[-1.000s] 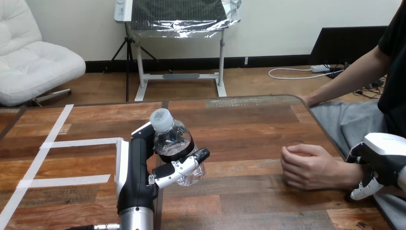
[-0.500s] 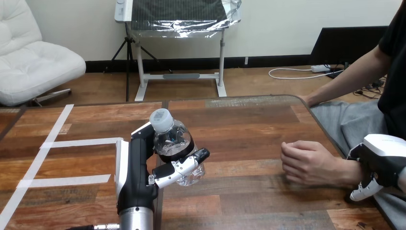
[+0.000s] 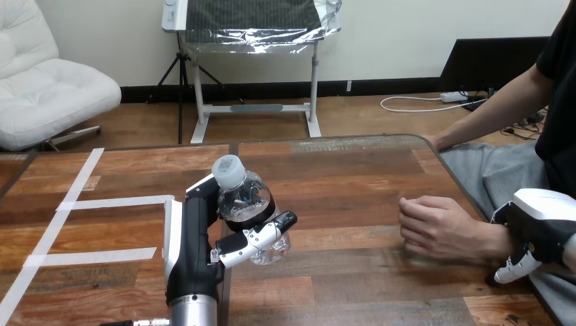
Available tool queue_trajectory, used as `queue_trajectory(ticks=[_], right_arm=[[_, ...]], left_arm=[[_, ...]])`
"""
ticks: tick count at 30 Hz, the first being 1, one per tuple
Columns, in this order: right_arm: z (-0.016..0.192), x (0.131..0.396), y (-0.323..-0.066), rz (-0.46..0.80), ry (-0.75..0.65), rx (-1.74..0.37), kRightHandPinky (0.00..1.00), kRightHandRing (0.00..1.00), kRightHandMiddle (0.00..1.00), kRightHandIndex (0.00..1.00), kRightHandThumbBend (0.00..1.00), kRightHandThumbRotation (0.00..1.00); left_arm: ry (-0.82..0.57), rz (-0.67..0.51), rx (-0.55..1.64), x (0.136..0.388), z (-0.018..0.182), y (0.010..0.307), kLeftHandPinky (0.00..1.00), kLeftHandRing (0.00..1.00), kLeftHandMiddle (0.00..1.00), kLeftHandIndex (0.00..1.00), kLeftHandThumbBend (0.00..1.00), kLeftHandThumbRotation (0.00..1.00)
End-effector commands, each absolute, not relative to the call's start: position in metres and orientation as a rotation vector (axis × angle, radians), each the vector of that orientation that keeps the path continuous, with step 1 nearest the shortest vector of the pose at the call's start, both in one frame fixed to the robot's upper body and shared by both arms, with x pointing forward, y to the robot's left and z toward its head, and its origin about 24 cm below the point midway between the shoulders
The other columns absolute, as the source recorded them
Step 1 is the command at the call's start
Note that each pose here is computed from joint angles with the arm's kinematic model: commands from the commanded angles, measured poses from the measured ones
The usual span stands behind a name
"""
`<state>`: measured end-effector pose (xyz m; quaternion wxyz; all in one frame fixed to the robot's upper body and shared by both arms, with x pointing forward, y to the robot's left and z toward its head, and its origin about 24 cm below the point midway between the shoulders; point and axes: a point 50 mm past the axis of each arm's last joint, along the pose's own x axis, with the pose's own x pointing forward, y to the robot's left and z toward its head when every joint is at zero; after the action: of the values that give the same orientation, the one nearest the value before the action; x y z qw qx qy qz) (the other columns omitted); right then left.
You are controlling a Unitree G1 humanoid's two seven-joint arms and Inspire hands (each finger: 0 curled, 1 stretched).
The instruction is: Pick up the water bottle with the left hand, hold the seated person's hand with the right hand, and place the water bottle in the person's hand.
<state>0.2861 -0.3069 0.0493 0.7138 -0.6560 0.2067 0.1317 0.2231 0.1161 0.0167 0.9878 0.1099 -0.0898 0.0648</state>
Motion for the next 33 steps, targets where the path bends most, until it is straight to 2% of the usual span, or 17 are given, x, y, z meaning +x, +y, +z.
queue_trajectory(ticks=[1,10,33], right_arm=[[0.063,0.303,-0.295,0.292,0.385,-1.463,0.46,0.51,0.58,0.59,0.74,0.00],[0.057,0.304,-0.294,0.301,0.390,-1.470,0.47,0.52,0.59,0.60,0.76,0.00],[0.047,0.308,-0.292,0.273,0.397,-1.437,0.37,0.47,0.58,0.57,0.74,0.00]], left_arm=[[-0.308,0.143,0.199,0.232,0.043,0.113,0.38,0.41,0.44,0.47,0.66,0.00],[-0.311,0.145,0.192,0.232,0.044,0.114,0.38,0.41,0.44,0.47,0.67,0.00],[-0.309,0.145,0.198,0.232,0.045,0.116,0.38,0.41,0.45,0.48,0.65,0.00]])
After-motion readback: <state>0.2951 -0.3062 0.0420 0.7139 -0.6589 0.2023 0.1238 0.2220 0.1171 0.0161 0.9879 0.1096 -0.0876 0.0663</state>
